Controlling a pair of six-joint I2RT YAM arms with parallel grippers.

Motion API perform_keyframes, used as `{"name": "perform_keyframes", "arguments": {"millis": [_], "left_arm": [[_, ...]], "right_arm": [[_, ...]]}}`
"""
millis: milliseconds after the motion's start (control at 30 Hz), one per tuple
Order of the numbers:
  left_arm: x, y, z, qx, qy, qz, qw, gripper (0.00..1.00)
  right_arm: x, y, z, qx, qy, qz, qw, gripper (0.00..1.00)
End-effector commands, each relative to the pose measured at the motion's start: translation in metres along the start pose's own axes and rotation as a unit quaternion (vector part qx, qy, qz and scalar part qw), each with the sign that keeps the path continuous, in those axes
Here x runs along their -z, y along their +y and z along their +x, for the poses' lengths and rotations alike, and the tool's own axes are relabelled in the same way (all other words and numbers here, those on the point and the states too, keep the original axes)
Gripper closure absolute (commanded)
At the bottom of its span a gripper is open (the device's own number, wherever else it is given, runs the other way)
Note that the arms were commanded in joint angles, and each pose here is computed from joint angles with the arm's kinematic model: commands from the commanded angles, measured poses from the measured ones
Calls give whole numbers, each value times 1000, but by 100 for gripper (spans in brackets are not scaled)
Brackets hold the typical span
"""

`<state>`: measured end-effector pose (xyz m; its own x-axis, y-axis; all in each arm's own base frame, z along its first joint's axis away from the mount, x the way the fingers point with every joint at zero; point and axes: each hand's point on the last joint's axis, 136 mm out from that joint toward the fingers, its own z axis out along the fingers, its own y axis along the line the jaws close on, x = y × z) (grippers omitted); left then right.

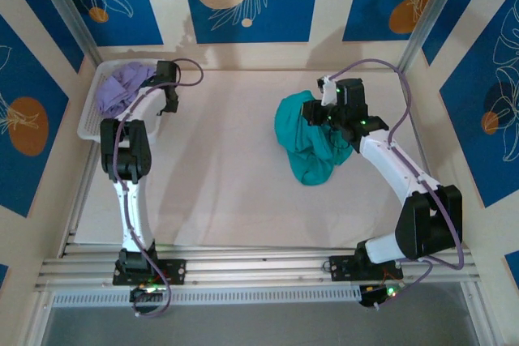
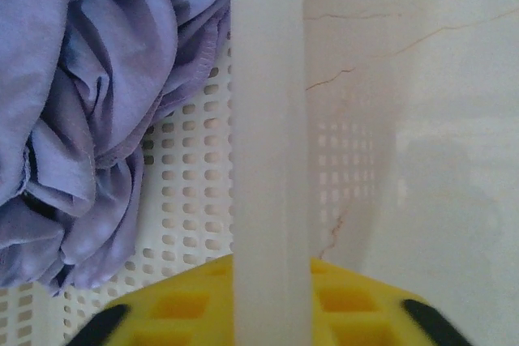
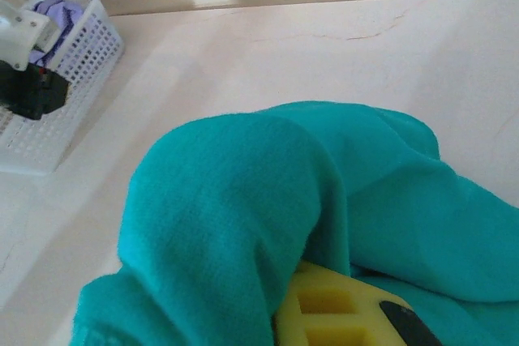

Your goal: Fold the inside-out t-shirt

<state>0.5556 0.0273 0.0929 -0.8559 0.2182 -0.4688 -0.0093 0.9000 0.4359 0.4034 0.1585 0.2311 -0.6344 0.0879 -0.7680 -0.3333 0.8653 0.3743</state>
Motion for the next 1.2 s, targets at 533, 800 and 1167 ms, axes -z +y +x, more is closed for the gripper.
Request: {"name": "perform_keyframes", "arguments": {"millis": [533, 800, 1167], "left_arm": [[233, -122, -14, 131, -218, 369, 894, 30], [308, -263, 74, -12, -206, 466, 860, 30], [318, -425, 146, -138, -122, 509, 841, 33]], "right_arm": [[-17, 36, 26, 64, 115, 3, 991, 42], [17, -125, 71, -92, 132, 208, 965, 33], [-25, -207, 77, -217, 162, 207, 940, 33]]}}
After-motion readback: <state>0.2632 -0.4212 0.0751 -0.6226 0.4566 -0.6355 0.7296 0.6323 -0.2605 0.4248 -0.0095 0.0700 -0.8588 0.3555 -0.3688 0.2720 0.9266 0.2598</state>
